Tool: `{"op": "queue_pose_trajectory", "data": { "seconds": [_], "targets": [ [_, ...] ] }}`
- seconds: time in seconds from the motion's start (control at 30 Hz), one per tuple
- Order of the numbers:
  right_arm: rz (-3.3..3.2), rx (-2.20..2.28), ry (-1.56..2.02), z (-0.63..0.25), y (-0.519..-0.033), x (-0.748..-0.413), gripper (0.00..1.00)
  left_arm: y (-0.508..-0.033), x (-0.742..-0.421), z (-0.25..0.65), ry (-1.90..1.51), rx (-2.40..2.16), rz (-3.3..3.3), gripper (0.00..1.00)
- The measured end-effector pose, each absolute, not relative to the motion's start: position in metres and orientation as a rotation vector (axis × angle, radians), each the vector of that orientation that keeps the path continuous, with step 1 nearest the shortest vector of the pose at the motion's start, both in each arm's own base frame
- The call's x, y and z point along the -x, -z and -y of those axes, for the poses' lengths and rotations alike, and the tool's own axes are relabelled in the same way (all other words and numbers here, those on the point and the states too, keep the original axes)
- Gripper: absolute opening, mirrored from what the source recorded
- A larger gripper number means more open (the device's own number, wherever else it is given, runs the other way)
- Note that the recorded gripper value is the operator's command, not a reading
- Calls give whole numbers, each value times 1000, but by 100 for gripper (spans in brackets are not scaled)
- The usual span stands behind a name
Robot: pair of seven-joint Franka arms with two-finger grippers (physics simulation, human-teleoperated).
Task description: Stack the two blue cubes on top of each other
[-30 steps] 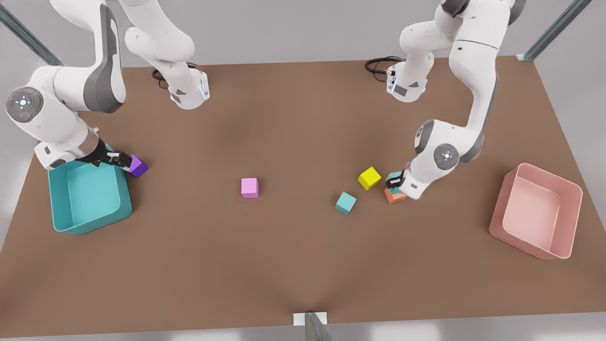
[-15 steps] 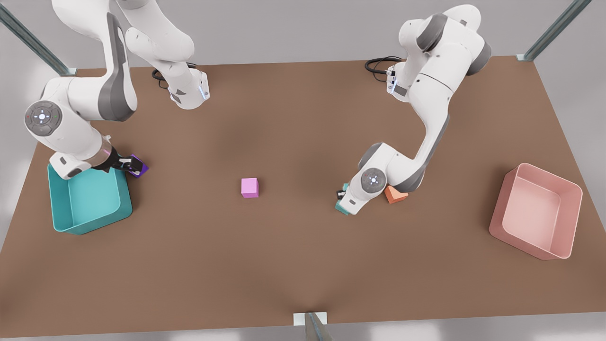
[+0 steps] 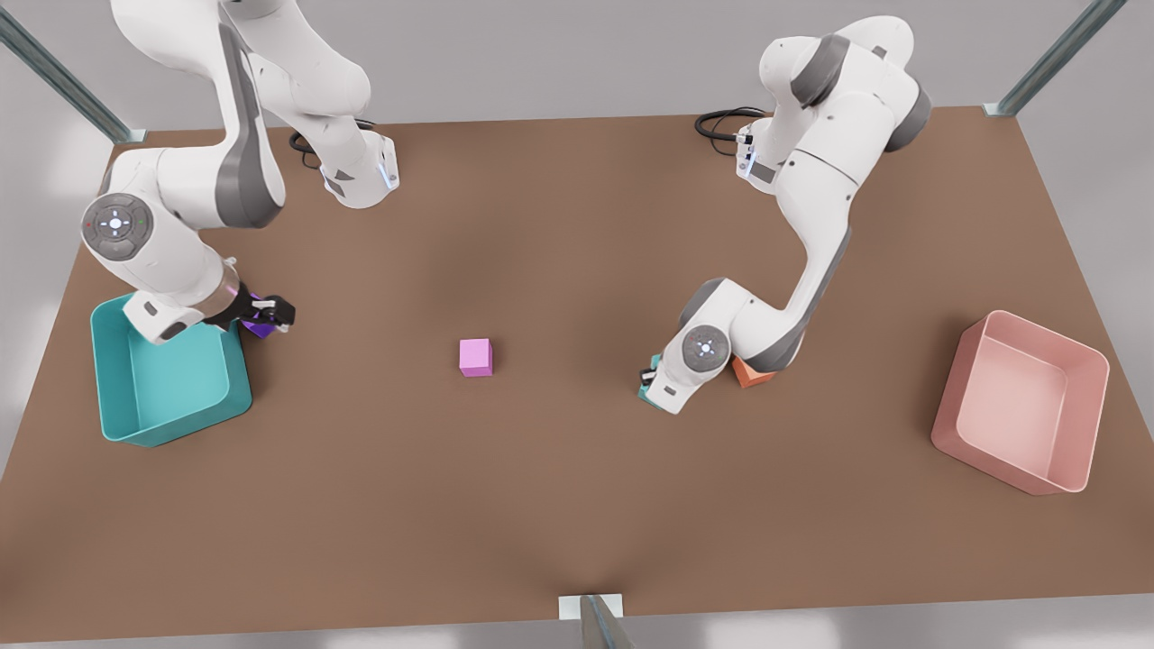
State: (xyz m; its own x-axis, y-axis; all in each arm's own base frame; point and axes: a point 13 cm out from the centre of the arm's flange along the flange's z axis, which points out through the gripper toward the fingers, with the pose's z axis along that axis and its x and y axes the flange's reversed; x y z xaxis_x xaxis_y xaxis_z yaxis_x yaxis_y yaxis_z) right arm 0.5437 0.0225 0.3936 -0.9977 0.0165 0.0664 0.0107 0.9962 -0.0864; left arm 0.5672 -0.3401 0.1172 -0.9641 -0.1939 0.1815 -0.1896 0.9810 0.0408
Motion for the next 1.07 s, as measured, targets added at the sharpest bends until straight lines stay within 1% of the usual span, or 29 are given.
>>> {"op": "queue_pose_trajectory", "data": {
  "seconds": [0.27,0.3,0.47,0.53,0.57,0.63,0.67,0.73,0.8,0.87,0.9,0.93,0.97,1.0,1.03,1.07],
  "targets": [
    [3072,-25,-134,-39,-394,-543,100,-125,-577,349,-4,-342,2947,61],
    [3072,-30,-134,-40,-394,-542,100,-124,-578,348,-6,-348,2946,100],
    [3072,-55,-135,-49,-393,-542,100,-124,-580,346,-12,-363,2942,100],
    [3072,-65,-135,-53,-393,-541,100,-133,-585,346,-18,-369,2955,100],
    [3072,-69,-135,-54,-393,-541,100,-157,-600,350,-41,-377,2983,100],
    [3072,-78,-136,-57,-393,-541,100,-245,-640,350,-103,-414,3061,100],
    [3072,-82,-136,-59,-393,-541,100,-280,-648,342,-99,-427,3078,100],
    [3072,-91,-136,-62,-393,-540,100,-318,-660,300,-3,-448,3103,100],
    [3072,-98,-136,-65,-393,-540,100,-337,-684,220,89,-536,3093,100],
    [3072,-106,-137,-67,-393,-540,100,-372,-699,153,136,-622,3096,100],
    [3071,-109,-137,-68,-393,-540,100,-401,-698,109,143,-703,3088,100],
    [3072,-113,-137,-70,-393,-539,100,-429,-675,78,129,-748,3066,100],
    [3071,-116,-137,-71,-393,-539,100,-436,-635,67,120,-730,3034,100],
    [3071,-119,-137,-72,-393,-539,100,-438,-612,62,76,-708,3015,100],
    [3071,-122,-137,-73,-393,-539,100,-439,-604,60,27,-686,3012,100],
    [3071,-125,-138,-74,-393,-539,100,-438,-603,61,-17,-656,3019,100]
  ]
}}
